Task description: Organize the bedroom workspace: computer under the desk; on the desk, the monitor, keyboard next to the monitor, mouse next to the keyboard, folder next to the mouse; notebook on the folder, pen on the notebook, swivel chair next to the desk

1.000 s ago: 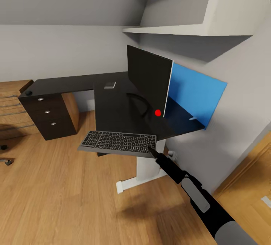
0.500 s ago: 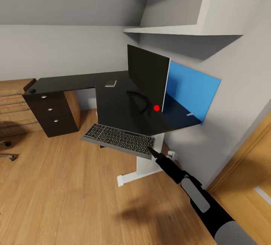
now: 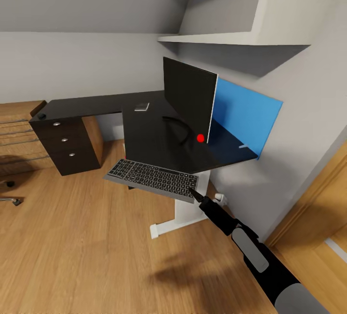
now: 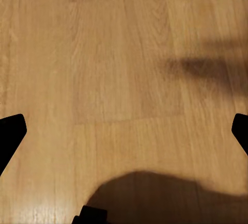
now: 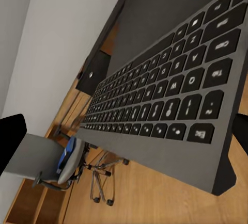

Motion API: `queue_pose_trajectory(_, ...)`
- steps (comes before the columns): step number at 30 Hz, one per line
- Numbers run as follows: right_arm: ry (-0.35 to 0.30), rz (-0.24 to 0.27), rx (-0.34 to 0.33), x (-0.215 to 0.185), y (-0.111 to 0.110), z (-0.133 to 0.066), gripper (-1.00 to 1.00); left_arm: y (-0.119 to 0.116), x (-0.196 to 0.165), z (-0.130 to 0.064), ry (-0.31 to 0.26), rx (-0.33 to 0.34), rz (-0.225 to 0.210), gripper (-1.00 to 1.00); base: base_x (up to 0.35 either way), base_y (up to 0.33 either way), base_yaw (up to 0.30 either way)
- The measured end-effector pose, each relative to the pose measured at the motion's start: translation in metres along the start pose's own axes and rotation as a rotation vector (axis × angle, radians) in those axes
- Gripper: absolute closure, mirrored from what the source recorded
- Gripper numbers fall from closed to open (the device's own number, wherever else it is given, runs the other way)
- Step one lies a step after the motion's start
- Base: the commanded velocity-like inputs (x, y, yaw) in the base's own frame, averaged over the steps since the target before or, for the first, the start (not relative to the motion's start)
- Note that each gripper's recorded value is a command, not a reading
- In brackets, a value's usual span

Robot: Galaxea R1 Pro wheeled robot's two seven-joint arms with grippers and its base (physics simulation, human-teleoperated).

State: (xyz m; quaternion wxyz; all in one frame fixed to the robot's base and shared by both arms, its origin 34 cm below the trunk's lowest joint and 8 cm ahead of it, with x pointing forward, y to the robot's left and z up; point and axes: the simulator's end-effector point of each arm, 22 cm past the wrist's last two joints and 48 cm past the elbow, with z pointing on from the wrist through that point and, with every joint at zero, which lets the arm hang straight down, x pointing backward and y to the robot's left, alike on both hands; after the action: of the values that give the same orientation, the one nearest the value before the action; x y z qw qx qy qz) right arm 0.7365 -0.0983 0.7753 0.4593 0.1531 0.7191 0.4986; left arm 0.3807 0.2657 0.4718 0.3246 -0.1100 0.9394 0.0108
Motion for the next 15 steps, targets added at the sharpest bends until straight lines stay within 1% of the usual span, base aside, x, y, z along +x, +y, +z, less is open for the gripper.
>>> queue_pose_trajectory(4,0.001,0.0,0.001,0.0004,-0.0006,-0.0002,-1.0,0.0005,-0.0004,0.0001,-0.001,-0.001,-0.001,-1.0,0.0,0.0,0.0)
queue_pose_trajectory(7,0.0,0.0,0.001,0.0003,-0.0007,0.0,-1.0,0.0006,-0.0004,0.0002,-0.001,-0.001,-0.002,-1.0,-0.077,0.0,0.0)
queue_pose_trajectory(15,-0.001,-0.002,0.021,0.0029,-0.0097,-0.0015,-1.0,0.0007,-0.0001,0.0003,0.0,-0.001,-0.001,-1.0,-0.262,0.0,0.0)
